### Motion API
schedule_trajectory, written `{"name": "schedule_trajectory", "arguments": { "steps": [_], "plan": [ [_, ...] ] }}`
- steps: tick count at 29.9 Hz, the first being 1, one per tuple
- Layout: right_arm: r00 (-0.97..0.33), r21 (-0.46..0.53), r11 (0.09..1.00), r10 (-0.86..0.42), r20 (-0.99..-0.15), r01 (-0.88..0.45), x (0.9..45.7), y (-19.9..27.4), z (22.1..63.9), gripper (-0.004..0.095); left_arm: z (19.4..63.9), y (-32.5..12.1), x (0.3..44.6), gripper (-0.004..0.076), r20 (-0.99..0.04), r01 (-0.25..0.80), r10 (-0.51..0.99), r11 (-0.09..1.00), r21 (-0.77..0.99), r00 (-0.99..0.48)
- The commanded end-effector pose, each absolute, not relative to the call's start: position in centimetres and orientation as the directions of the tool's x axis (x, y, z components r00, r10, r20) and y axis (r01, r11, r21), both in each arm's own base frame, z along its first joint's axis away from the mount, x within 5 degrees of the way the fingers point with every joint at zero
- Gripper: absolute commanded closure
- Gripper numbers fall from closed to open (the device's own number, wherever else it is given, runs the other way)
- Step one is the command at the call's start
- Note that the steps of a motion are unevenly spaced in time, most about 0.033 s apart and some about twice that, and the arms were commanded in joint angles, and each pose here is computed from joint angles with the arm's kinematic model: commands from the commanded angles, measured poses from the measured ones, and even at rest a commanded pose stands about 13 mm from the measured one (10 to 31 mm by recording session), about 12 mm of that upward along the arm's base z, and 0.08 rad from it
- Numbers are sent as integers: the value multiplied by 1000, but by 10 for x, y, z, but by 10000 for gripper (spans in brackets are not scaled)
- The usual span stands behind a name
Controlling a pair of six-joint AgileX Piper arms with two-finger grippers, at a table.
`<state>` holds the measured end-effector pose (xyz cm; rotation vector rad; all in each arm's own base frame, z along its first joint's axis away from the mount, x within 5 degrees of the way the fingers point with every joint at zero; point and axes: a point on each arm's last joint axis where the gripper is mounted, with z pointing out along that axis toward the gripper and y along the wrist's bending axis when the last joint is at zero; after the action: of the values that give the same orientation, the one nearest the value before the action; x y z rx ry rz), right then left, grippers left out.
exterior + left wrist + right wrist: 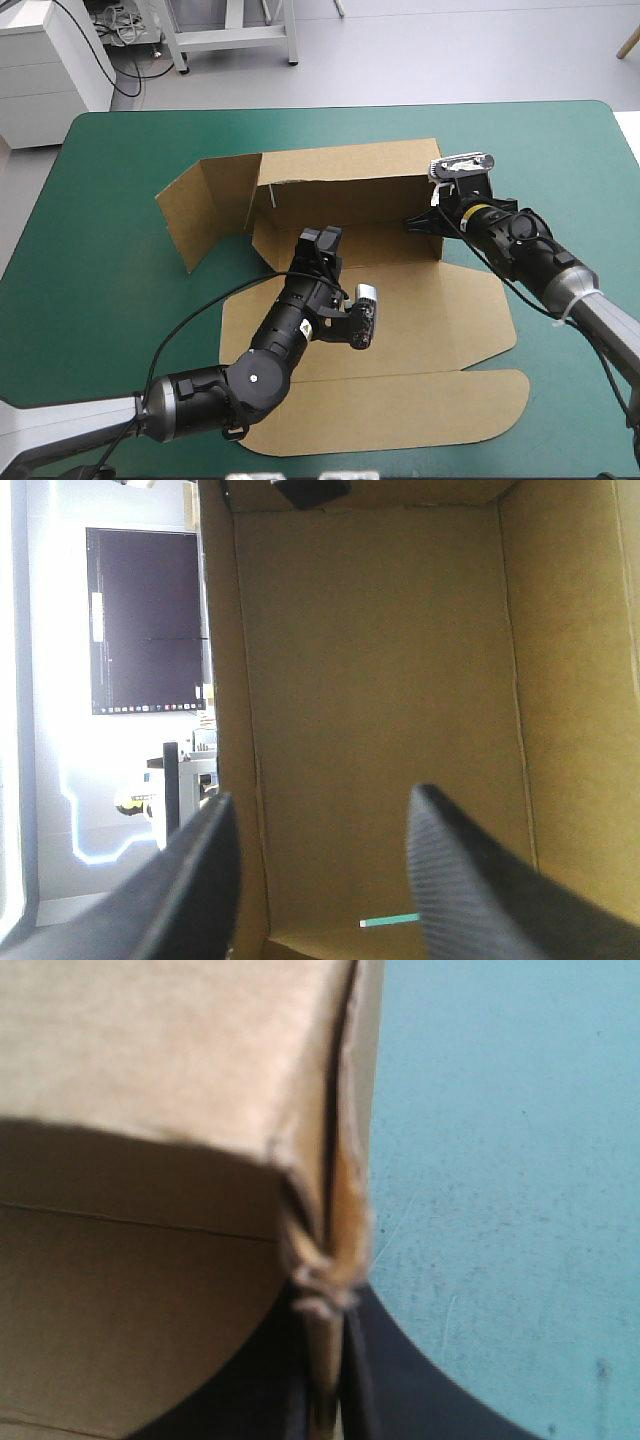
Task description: Fold the box
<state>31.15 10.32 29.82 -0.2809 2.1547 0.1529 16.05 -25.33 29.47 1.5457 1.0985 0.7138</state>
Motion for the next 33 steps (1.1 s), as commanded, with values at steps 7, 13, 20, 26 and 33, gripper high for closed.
{"name": "schedule_trajectory", "arguments": {
  "steps": [7, 13, 20, 26, 33],
  "plan": [
    [-424, 13, 963, -107, -899, -270, 313, 103, 328, 914, 337, -249, 169, 708, -284, 459, 921, 137, 878, 267],
    [-424, 13, 963, -107, -899, -270, 313, 103, 328, 915, 403, -222, 209, 708, -486, 694, 871, 306, 651, 71],
    [-424, 13, 963, -107, -899, -270, 313, 103, 328, 914, 463, -136, 277, 708, -692, 677, 640, 673, 298, -332],
    [-424, 13, 963, -107, -899, -270, 313, 103, 328, 915, 474, -32, 311, 732, -826, 421, 187, 904, -66, -531],
    [-425, 15, 963, -105, -899, -270, 313, 103, 328, 914, 468, 87, 301, 732, -784, 71, -268, 927, -368, -560]
  ]
}}
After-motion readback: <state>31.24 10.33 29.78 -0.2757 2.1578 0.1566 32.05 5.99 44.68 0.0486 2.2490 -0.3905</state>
